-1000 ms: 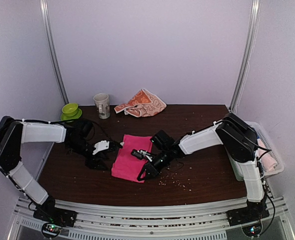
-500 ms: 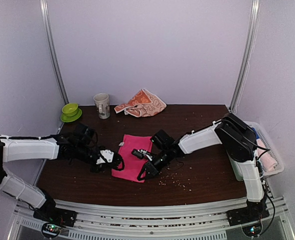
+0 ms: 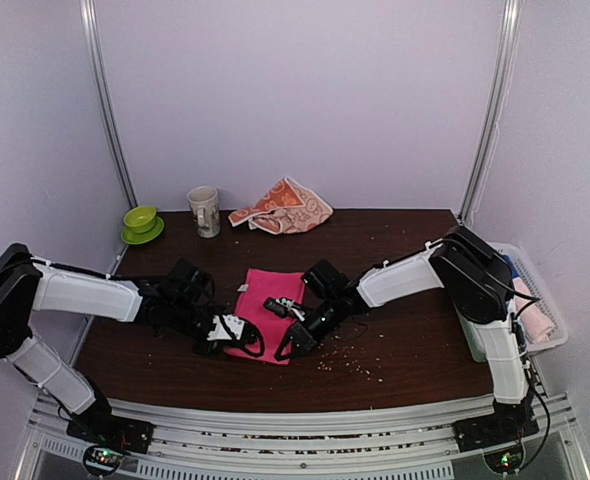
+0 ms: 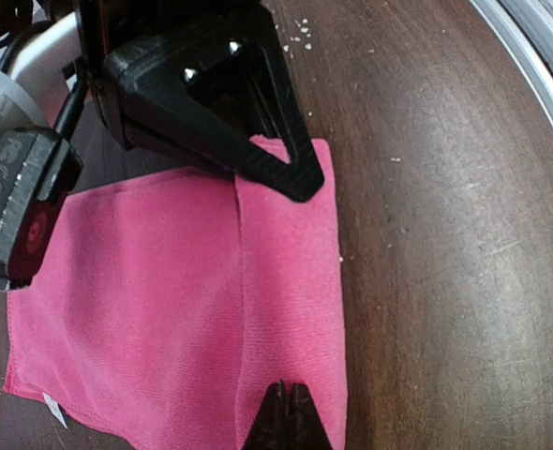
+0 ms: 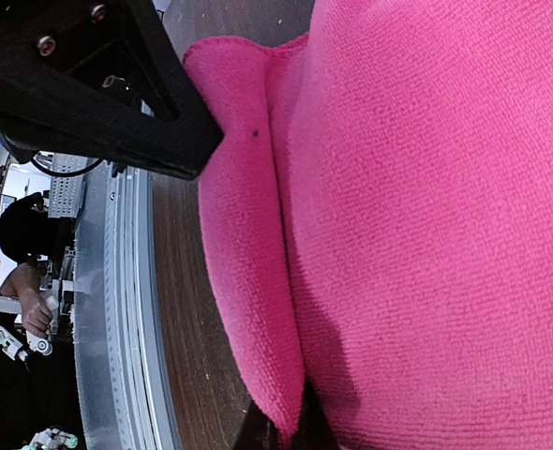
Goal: Roll the towels
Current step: Roll the towel at the center of the board.
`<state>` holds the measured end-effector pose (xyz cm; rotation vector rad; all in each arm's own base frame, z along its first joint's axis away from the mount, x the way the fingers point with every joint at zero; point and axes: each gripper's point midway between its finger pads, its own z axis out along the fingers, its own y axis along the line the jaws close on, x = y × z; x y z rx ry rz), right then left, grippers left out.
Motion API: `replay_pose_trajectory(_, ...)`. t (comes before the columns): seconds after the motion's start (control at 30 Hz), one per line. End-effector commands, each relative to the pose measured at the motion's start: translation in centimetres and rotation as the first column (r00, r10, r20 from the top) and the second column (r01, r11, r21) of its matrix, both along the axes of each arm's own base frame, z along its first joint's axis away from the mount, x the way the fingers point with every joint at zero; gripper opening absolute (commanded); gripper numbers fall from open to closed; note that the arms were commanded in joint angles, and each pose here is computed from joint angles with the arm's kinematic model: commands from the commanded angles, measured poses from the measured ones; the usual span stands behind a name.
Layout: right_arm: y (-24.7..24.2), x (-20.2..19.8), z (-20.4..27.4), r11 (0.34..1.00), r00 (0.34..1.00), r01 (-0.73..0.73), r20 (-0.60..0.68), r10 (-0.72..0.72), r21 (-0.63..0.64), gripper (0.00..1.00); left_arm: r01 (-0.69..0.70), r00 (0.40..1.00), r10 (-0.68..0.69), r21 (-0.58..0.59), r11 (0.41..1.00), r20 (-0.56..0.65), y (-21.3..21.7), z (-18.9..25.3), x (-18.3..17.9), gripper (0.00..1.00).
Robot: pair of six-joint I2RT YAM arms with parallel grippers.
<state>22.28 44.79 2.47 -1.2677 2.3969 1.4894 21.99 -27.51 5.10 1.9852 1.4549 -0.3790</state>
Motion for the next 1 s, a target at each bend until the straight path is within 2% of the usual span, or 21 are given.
replay_pose_trajectory(0.0, -3.4, 0.6, -6.1, 0.971, 0.996, 0.08, -0.025, -0.088, -0.226, 0.0, -0.038, 0.999, 0.038, 0.004, 0.999, 0.026, -0.6, -0.2, 1.4, 0.0)
replay_pose_trajectory(0.13, -3.5, 0.6, -6.1, 0.97, 0.996, 0.079, -0.026, -0.087, -0.229, 0.0, -0.097, 0.995, 0.096, 0.032, 0.995, 0.042, -0.1, -1.3, 2.4, 0.0)
replay_pose_trajectory(0.33, -3.5, 0.8, -5.2, 0.971, 0.997, 0.081, 0.001, -0.083, -0.223, 0.24, -0.145, 0.989, 0.142, 0.074, 0.987, 0.045, 0.2, -2.7, 3.4, 0.0)
replay_pose_trajectory(0.6, -4.0, 1.9, -1.2, 0.974, 0.989, 0.11, 0.116, -0.089, -0.196, 0.43, -0.13, 0.991, 0.133, 0.129, 0.983, -0.014, 0.6, -4.4, 2.6, 0.0)
replay_pose_trajectory(0.8, -5.7, 3.7, 1.1, 0.965, 0.967, 0.186, 0.211, -0.146, -0.187, 0.5, -0.107, 0.992, 0.115, 0.145, 0.984, -0.045, 0.9, -5.2, 1.7, 0.0)
replay_pose_trajectory(0.97, -7.3, 5.0, 2.7, 0.953, 0.913, 0.247, 0.371, -0.169, -0.175, 0.53, -0.105, 0.991, 0.116, 0.154, 0.982, -0.062, 1.2, -5.6, 1.4, 0.0)
